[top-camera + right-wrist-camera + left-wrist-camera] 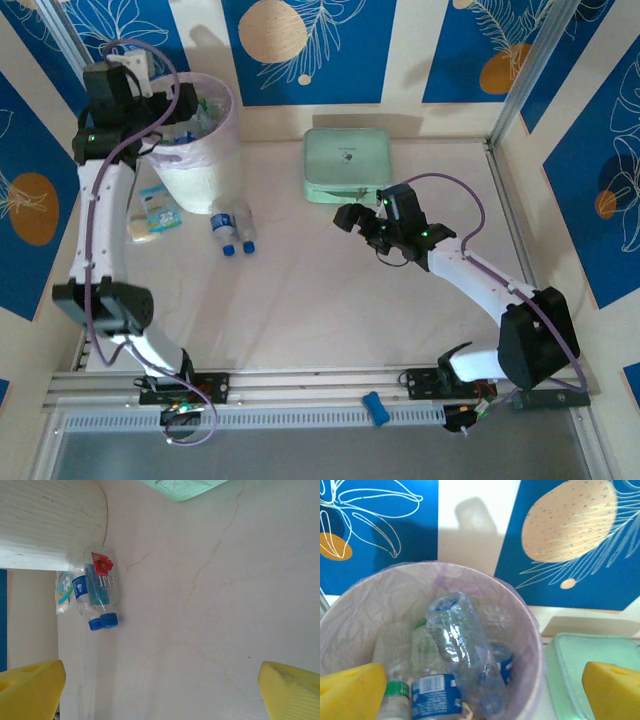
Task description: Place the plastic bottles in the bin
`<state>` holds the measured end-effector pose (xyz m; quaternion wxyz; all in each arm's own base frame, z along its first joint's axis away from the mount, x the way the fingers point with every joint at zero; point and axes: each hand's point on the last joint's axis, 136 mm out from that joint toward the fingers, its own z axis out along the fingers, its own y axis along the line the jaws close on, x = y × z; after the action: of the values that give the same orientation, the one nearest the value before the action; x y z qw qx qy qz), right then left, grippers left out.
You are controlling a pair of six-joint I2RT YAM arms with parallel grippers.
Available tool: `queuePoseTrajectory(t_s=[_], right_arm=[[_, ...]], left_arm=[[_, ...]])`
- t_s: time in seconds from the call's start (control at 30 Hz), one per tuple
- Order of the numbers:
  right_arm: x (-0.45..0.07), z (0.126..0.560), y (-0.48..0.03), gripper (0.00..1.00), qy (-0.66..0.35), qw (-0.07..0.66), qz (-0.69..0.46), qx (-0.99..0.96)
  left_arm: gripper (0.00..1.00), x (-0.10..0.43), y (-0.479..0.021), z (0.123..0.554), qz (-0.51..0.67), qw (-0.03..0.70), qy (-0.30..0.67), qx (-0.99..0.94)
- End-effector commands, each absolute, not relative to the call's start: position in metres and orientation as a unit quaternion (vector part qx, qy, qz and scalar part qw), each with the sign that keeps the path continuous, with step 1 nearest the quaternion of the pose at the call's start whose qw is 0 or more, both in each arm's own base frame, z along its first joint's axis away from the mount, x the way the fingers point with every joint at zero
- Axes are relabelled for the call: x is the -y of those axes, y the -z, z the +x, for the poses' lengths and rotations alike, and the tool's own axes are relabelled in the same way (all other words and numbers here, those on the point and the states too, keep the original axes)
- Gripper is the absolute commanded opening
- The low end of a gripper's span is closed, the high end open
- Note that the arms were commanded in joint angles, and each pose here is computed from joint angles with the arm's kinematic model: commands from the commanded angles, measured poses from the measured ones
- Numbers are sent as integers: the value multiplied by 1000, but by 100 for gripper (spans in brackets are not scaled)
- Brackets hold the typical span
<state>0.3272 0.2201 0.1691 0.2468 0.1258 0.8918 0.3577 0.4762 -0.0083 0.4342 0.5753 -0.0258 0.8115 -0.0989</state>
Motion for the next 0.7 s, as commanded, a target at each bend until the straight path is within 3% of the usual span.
queuePoseTrajectory(t_s=[0.0, 0.33, 0.67], right_arm=[[-232, 327, -172, 99, -373, 241, 109, -889], [-242, 328, -162, 99, -372, 222, 99, -896], [-257, 327, -150, 99, -372, 200, 90, -902]], left_arm=[[100, 23, -429, 456, -35, 587, 152, -794], [100, 55, -350, 382, -60, 544, 211, -810], [100, 72, -227, 329, -108, 457, 214, -856]])
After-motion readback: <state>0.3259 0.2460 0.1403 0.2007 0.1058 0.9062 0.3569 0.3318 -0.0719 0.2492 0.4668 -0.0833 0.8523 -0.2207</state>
